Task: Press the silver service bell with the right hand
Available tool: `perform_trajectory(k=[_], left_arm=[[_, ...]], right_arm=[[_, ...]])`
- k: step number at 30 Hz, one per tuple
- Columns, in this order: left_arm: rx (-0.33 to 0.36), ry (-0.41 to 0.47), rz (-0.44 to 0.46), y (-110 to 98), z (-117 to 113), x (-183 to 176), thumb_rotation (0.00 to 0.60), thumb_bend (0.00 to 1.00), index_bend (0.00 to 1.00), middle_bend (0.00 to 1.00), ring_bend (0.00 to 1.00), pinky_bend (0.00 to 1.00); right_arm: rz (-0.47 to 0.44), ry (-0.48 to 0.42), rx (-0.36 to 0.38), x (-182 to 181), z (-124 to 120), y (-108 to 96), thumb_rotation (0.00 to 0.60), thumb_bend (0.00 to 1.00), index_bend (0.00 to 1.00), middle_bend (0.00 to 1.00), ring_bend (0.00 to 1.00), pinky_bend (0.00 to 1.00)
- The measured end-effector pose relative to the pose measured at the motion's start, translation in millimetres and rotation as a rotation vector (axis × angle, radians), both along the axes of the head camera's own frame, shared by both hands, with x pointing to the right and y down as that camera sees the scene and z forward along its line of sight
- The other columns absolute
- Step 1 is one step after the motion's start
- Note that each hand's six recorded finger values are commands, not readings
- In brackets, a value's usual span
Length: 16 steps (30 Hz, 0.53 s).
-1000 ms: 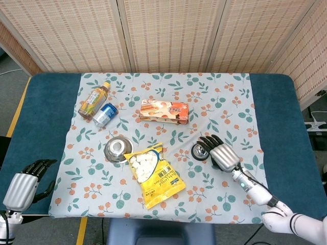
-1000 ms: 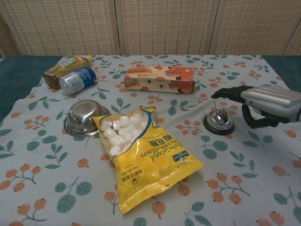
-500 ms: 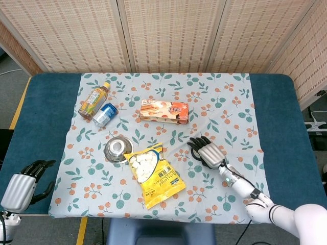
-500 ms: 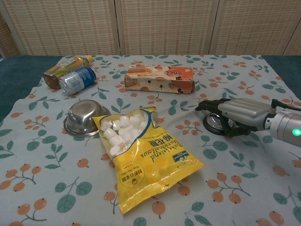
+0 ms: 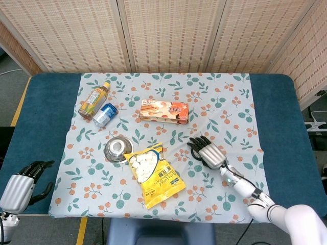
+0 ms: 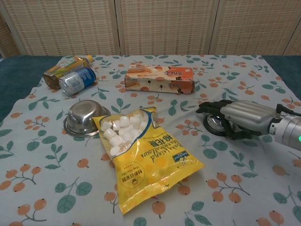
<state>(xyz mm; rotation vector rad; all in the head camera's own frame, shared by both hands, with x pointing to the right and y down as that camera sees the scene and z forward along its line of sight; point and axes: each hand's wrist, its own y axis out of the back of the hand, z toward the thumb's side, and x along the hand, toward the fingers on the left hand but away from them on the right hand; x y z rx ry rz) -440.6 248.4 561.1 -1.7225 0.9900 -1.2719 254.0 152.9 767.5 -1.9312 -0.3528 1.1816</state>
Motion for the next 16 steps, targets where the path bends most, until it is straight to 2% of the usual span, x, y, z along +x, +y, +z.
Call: perform_trajectory(k=[2,5,10,13,16], left_arm=[[-0.001,-0.007,-0.007,0,0,-2,0.6,0.4,0.19,0.31,0.23,0.4],[-0.004,-0.014,-0.011,1,-1,-2,0.6,0.4,0.19,0.31,0.23,0.4],[-0.004,-0.017,-0.003,2,0,1,0.6,0.4,0.19,0.31,0.23,0.4],[-0.014,-0.022,0.004,3,3,2,0.6,0.4,0.19,0.31,0.23,0.4],[-0.021,-0.026,0.012,3,5,4,0.6,0.4,0.19,0.31,0.23,0.4]], right_arm=[[-0.01,-0.008,0.074,12,-24,-1,0.6,1.0,0.0,0.0,0.0,0.0],[-0.012,0.016,0.14,33,-58,5,0.6,1.0,0.0,0.0,0.0,0.0],[0.036,0.171,0.214,99,-115,27,0.6,1.0,0.0,0.0,0.0,0.0],[0.088,0.229,0.222,126,-130,39,0.6,1.0,0.0,0.0,0.0,0.0],[0.135,0.232,0.212,139,-136,48,0.6,1.0,0.0,0.0,0.0,0.0]])
